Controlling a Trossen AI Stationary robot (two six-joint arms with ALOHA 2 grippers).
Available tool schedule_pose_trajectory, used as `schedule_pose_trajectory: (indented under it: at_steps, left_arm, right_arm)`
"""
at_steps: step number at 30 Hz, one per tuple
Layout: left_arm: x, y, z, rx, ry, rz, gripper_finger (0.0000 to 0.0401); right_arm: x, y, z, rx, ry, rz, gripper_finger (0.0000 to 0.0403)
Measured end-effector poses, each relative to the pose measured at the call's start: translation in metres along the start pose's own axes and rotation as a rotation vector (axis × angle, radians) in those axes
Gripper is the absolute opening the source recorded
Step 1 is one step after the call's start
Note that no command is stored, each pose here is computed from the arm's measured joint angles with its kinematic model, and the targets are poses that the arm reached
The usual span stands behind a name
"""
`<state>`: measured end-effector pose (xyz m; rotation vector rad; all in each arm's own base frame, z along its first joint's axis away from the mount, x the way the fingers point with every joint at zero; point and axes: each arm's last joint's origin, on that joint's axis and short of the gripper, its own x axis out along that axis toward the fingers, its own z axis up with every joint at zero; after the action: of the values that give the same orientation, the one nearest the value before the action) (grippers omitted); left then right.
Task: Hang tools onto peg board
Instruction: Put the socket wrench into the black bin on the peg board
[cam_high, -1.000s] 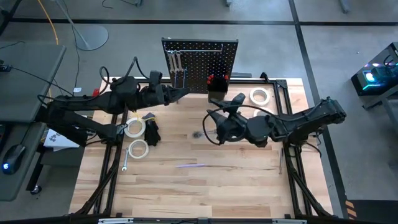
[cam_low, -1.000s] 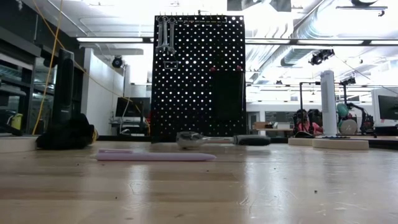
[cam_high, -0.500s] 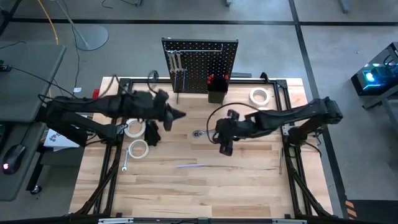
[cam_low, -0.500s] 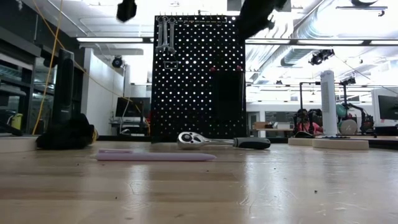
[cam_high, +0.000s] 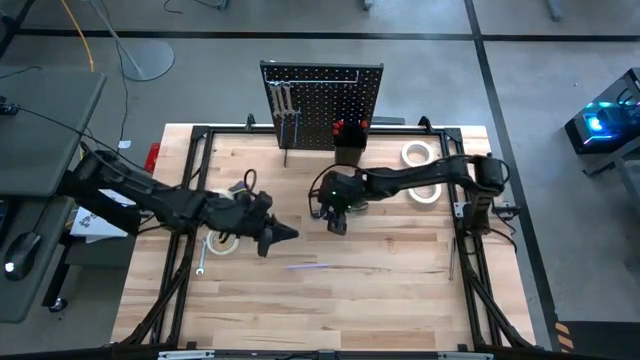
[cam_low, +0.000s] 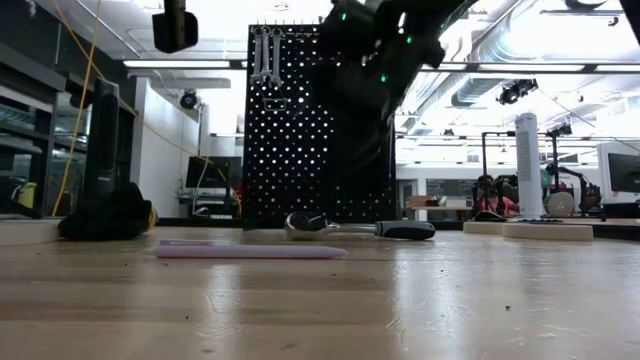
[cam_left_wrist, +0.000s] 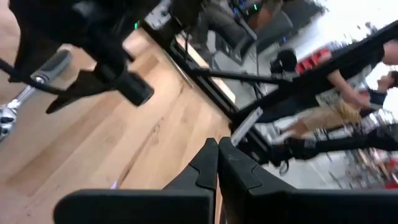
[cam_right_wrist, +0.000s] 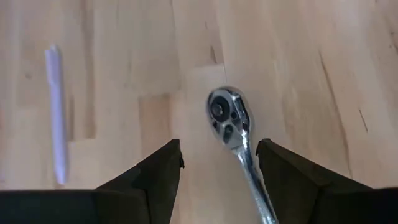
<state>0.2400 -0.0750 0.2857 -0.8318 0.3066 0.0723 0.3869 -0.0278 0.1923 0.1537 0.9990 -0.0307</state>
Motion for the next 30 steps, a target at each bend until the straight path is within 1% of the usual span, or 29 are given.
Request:
schedule_pose_trajectory:
  at_steps: [7,11,13,15,16,17,18,20,21,22,24,25,27,28,30]
  left_arm:
    - [-0.004,-0.008,-0.009,-0.015,-0.081,0.036,0.0]
    - [-0.006,-0.01,-0.011,-0.02,-0.101,0.045,0.0]
    - [-0.006,-0.01,-0.011,-0.019,-0.113,0.054,0.0]
    - [-0.006,-0.01,-0.01,-0.024,-0.124,0.058,0.0]
    - [-0.006,-0.01,-0.01,-0.029,-0.127,0.059,0.0]
    - [-0.006,-0.009,-0.01,-0.029,-0.128,0.061,0.0]
    - [-0.007,-0.01,-0.01,-0.03,-0.13,0.06,0.0]
    - [-0.009,-0.01,-0.009,-0.023,-0.132,0.055,0.0]
    - [-0.01,-0.011,-0.008,-0.016,-0.135,0.05,0.0]
    - [-0.012,-0.012,-0.007,-0.005,-0.138,0.046,0.0]
    - [-0.017,-0.013,-0.004,0.025,-0.145,0.039,0.0]
    - [-0.021,-0.014,-0.002,0.038,-0.151,0.03,0.0]
    - [-0.028,-0.016,0.003,0.074,-0.171,0.013,0.0]
    - [-0.032,-0.016,0.006,0.097,-0.182,0.008,0.0]
    - [-0.04,-0.017,0.012,0.134,-0.213,0.004,0.0]
  right_arm:
    - [0.026,-0.011,-0.008,-0.11,0.055,-0.001,0.0206]
    - [0.049,-0.014,-0.018,-0.133,0.119,-0.002,0.0206]
    - [0.059,-0.016,-0.022,-0.131,0.14,-0.026,0.0206]
    - [0.067,-0.017,-0.025,-0.114,0.152,-0.085,0.0196]
    - [0.071,-0.017,-0.027,-0.101,0.163,-0.099,0.0183]
    - [0.074,-0.018,-0.029,-0.086,0.174,-0.108,0.016]
    - [0.076,-0.019,-0.03,-0.069,0.181,-0.113,0.013]
    - [0.077,-0.018,-0.031,-0.045,0.186,-0.114,0.0051]
    - [0.075,-0.017,-0.031,-0.032,0.189,-0.096,0.0031]
    - [0.072,-0.015,-0.03,-0.03,0.191,-0.09,0.0027]
    - [0.061,-0.008,-0.029,-0.04,0.203,-0.082,0.0027]
    - [0.054,-0.004,-0.029,-0.042,0.218,-0.061,0.0027]
    - [0.032,0.006,-0.032,-0.042,0.262,-0.028,0.0027]
    - [0.019,0.011,-0.029,-0.035,0.249,-0.018,0.0027]
    - [-0.013,0.023,-0.016,-0.02,0.146,-0.005,0.0027]
